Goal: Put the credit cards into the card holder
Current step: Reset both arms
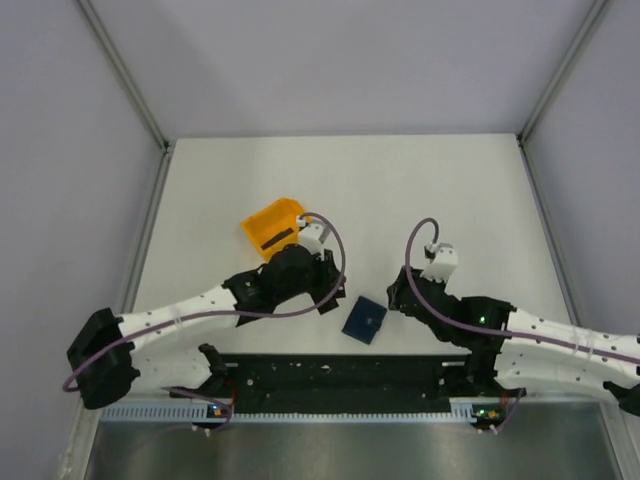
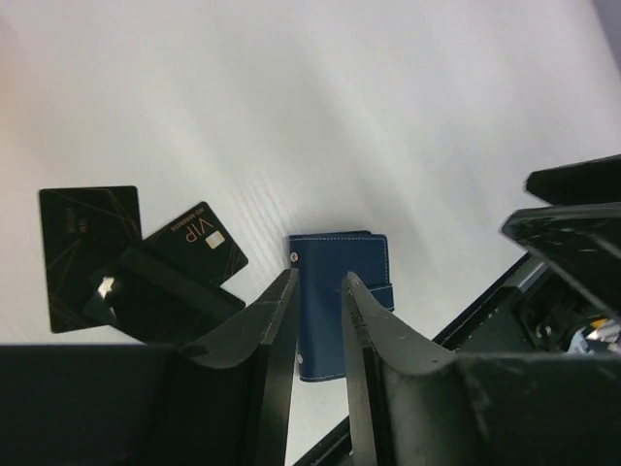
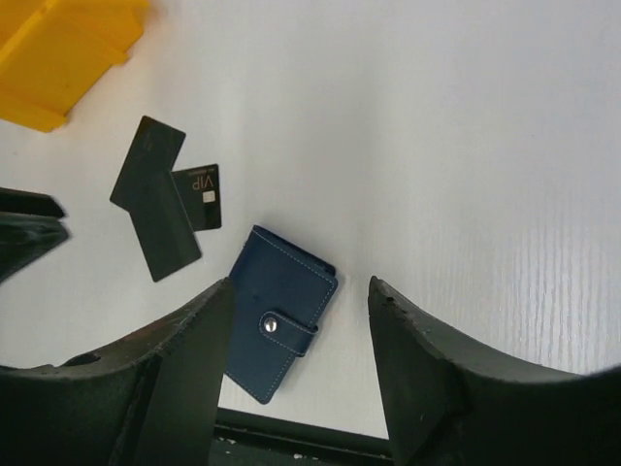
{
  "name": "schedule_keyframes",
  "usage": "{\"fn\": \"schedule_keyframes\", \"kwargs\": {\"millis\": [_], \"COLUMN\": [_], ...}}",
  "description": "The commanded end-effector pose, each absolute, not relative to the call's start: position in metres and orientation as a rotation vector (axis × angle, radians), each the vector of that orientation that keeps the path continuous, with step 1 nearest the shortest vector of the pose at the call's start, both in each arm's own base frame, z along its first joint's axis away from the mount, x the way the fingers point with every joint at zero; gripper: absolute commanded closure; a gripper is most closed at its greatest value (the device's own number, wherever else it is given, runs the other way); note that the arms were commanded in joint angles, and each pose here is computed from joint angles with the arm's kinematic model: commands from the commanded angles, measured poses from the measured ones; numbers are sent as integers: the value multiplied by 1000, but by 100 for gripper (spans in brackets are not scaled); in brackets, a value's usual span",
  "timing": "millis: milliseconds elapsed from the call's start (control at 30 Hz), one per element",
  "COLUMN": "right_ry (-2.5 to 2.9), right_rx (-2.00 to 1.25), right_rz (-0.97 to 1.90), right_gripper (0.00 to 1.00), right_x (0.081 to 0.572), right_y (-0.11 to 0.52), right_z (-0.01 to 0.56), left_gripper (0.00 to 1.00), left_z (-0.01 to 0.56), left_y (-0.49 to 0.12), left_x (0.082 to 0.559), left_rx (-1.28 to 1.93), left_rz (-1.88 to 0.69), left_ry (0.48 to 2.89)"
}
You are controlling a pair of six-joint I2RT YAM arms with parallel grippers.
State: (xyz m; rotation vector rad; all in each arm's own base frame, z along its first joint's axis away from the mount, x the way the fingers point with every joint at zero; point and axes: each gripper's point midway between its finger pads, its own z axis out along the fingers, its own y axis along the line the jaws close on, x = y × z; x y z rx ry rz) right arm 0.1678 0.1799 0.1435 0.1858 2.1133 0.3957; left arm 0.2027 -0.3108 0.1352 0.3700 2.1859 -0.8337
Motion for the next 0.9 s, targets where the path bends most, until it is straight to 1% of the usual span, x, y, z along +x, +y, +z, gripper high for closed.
{"fn": "schedule_keyframes", "kwargs": {"millis": [0,67,167,233,267,400,533,600,800,833,867], "right_ry": [2221,2258,2302,2306,2310,2258,2183,2148,2074,2061,2046], "right_rx": [-105,-122,-116,-81,-60,52,102,134,191,209,257], "right_rz": [586,608,627,646,654,716,858,891,834,814,790], "right_gripper": [41,40,36,34,33,32,19,15,7,1,1], "right_x": [166,171,175,176,175,173,166,167,176,179,184], "right_y": [215,213,204,195,190,180,186,185,171,168,162], "right_z": [149,147,137,131,126,112,99,95,99,101,101], "left_gripper": [59,38,23,7,1,2,1,1,1,1,1], "left_z": [161,157,141,130,131,128,119,119,129,129,131], "left_y": [-265,-246,-213,-196,-192,-175,-152,-144,-139,-138,-136], "left_x": [213,213,214,209,208,197,192,191,194,195,195], "left_rx": [255,222,162,129,120,97,18,-28,-54,-58,-68], "left_rz": [-691,-635,-536,-503,-506,-499,-409,-387,-391,-378,-368], "left_ry": [2116,2109,2151,2175,2165,2155,2188,2185,2136,2138,2136]}}
